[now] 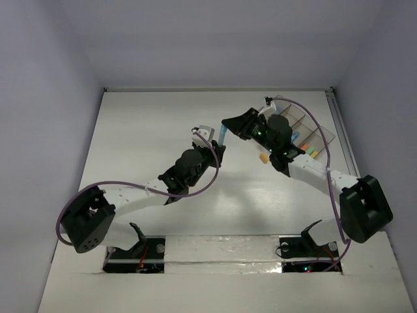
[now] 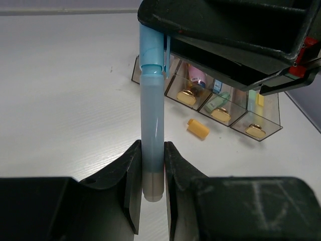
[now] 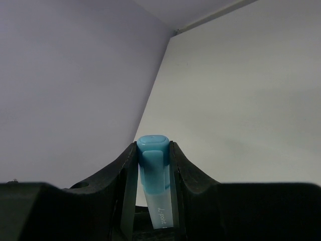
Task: Sort the stationery into containers
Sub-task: Close the pen cap on the pen.
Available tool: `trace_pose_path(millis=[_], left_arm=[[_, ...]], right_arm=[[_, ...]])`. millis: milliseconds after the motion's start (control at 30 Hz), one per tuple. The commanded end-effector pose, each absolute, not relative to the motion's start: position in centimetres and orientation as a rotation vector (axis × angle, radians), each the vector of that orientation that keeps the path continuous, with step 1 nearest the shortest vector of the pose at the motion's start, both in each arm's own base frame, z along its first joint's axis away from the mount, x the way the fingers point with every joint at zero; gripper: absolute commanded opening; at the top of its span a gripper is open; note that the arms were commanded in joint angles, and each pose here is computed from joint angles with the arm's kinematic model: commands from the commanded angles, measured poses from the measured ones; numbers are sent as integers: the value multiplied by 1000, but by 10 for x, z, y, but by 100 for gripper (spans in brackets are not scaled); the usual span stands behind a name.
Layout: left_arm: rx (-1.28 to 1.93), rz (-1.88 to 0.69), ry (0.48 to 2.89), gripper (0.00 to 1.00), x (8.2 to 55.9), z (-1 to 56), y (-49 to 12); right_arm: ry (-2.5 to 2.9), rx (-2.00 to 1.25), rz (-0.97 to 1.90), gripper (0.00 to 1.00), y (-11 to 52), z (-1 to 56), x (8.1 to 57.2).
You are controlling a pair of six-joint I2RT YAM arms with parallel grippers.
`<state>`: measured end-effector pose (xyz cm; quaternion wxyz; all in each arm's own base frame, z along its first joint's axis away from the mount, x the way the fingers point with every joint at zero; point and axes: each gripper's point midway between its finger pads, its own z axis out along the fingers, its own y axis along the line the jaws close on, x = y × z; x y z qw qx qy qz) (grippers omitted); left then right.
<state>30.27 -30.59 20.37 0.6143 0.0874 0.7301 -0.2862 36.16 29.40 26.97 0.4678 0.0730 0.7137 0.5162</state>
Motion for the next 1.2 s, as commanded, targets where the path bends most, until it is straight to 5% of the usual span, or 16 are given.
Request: trace_pose_path(millis=[0,833,1167], left_arm=[[85,-710,1462,0,317,285,-299],[139,-926,1311,0,299,379,-288],[86,-761,1198,0,316,446,-253]], right_arm=[[1848,42,1299,6,313,254,329],[2090,-318,1251,0,348,161,250],[2181,-285,1297,0,348,119,224]])
